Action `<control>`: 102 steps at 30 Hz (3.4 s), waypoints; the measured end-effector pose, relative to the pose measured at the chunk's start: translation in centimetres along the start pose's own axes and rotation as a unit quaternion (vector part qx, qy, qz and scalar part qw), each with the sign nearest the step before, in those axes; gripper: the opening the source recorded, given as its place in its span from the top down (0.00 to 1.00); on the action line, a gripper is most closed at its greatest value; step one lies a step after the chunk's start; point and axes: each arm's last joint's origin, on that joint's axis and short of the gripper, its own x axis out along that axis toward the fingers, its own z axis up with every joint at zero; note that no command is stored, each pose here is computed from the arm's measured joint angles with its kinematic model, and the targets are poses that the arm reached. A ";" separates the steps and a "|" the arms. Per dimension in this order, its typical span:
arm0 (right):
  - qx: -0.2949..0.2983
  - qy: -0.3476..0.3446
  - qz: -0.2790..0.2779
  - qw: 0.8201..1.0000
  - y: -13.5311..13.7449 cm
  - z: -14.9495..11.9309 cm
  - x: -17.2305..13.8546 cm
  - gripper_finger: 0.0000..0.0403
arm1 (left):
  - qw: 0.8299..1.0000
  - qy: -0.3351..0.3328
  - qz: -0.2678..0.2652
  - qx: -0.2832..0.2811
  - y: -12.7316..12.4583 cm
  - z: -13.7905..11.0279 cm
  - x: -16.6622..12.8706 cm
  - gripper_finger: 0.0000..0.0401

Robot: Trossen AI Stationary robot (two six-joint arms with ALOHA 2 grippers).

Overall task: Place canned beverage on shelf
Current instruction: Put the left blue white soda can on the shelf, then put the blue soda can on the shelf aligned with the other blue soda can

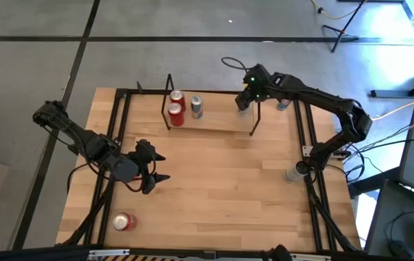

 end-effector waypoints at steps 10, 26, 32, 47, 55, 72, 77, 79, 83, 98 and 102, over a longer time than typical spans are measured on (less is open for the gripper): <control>-0.040 0.033 -0.039 0.998 -0.7 2.1 -8.2 0.19 | 1.000 0.000 0.000 0.009 0.0 0.0 0.0 0.14; 0.100 0.160 -0.188 0.964 -11.9 0.3 -7.0 0.27 | 1.000 0.001 -0.001 0.013 0.0 0.0 0.0 0.14; 0.122 0.161 -0.178 0.963 -14.1 -0.8 -4.6 0.27 | 1.000 0.005 0.007 0.017 0.2 -0.1 0.0 0.14; 0.131 0.224 -0.198 0.945 -16.4 -1.7 1.9 0.27 | 1.000 0.010 0.019 0.002 0.9 0.5 0.6 0.14; 0.123 0.235 -0.215 0.940 -16.8 -1.8 2.9 0.27 | 1.000 0.010 0.019 0.001 0.9 0.5 0.6 0.14; 0.098 0.290 -0.166 0.937 -16.6 -2.5 4.1 0.27 | 1.000 0.006 0.022 0.001 0.9 0.6 0.6 0.14; 0.101 0.290 -0.129 0.943 -16.1 -2.5 4.3 0.28 | 1.000 0.006 0.022 0.001 0.9 0.6 0.6 0.14; 0.099 0.294 -0.127 0.942 -16.0 -2.5 4.3 0.32 | 1.000 0.006 0.022 0.001 0.9 0.6 0.6 0.14; 0.089 0.294 -0.116 0.945 -16.0 -2.5 4.1 0.48 | 1.000 0.006 0.022 0.001 0.9 0.6 0.6 0.14; 0.001 0.266 -0.073 0.961 -8.1 -0.3 -5.5 0.49 | 1.000 0.009 0.019 0.001 0.9 0.5 0.6 0.14; -0.019 0.245 -0.047 0.968 -4.5 -1.0 -8.3 0.49 | 1.000 0.010 0.014 -0.005 0.8 0.6 0.6 0.14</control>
